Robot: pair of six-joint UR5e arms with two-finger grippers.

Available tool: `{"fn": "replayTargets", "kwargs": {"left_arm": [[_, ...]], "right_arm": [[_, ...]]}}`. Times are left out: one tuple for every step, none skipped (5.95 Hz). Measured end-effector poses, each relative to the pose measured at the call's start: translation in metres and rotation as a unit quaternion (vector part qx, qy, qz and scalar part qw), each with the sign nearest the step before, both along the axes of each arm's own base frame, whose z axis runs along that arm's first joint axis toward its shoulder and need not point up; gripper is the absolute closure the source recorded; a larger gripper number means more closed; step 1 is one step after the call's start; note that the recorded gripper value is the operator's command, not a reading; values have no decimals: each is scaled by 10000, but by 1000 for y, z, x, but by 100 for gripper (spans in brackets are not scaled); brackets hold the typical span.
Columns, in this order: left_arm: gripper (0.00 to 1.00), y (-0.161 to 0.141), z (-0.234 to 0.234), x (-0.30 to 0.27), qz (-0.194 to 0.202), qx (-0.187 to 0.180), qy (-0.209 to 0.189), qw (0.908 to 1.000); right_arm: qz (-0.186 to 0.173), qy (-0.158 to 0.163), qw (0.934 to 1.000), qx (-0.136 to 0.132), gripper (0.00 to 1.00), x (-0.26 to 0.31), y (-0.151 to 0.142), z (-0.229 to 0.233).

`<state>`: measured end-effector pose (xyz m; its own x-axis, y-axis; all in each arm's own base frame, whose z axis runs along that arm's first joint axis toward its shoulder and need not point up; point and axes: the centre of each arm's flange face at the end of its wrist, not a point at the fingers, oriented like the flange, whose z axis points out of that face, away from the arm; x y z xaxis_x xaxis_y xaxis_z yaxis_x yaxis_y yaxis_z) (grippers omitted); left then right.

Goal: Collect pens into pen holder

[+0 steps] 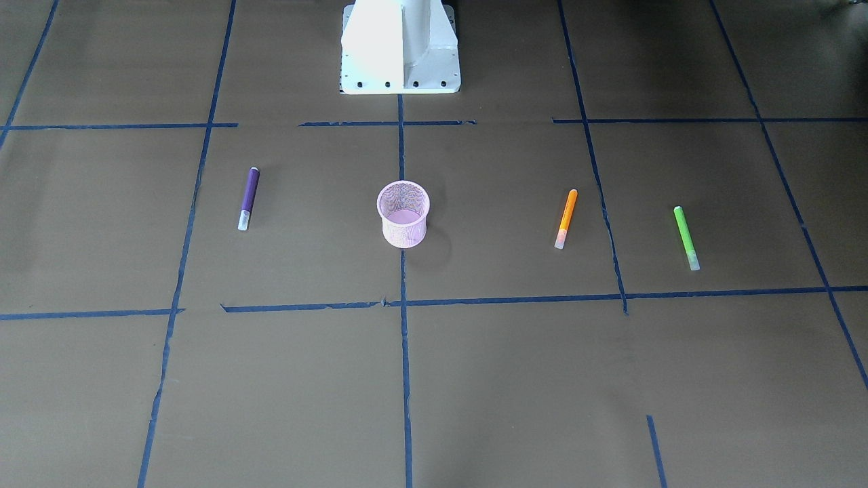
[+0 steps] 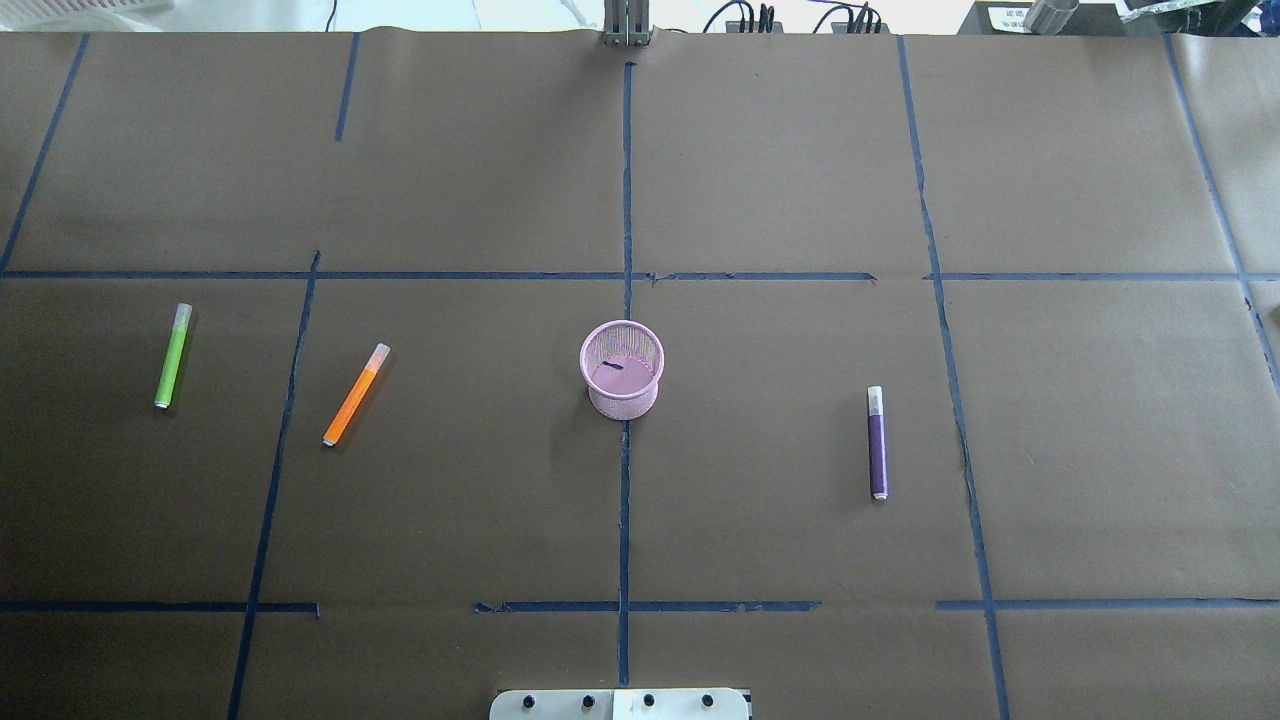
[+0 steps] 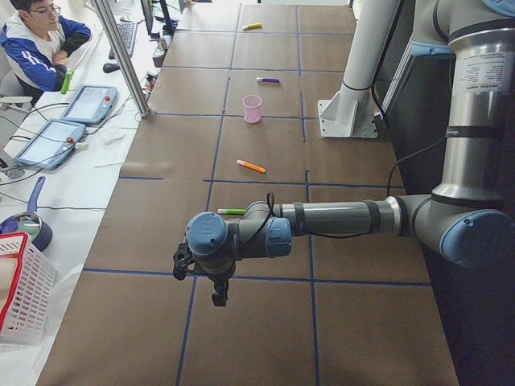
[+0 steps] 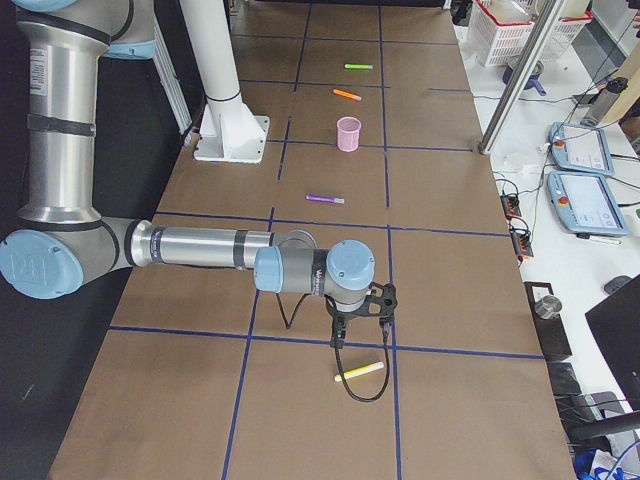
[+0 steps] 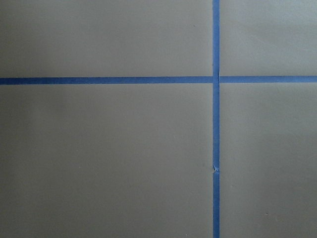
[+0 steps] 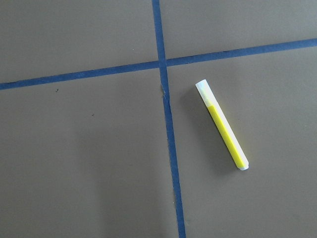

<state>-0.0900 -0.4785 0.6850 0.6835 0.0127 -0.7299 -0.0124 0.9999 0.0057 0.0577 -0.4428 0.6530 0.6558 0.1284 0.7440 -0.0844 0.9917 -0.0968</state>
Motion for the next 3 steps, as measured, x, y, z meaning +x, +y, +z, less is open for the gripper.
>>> {"fn": "replayTargets", "kwargs": {"left_arm": [[0, 0, 0, 0, 3, 0, 0, 10000], [0, 0, 0, 1, 4, 3, -1, 10000], [0, -1, -1, 1, 3, 7, -1, 10000]], "right_arm": [[10, 22, 10000, -2, 0, 0, -1, -1], [25, 61, 10000, -11, 0, 1, -2, -1], [30, 73, 10000, -21, 0, 1, -2, 0]]}}
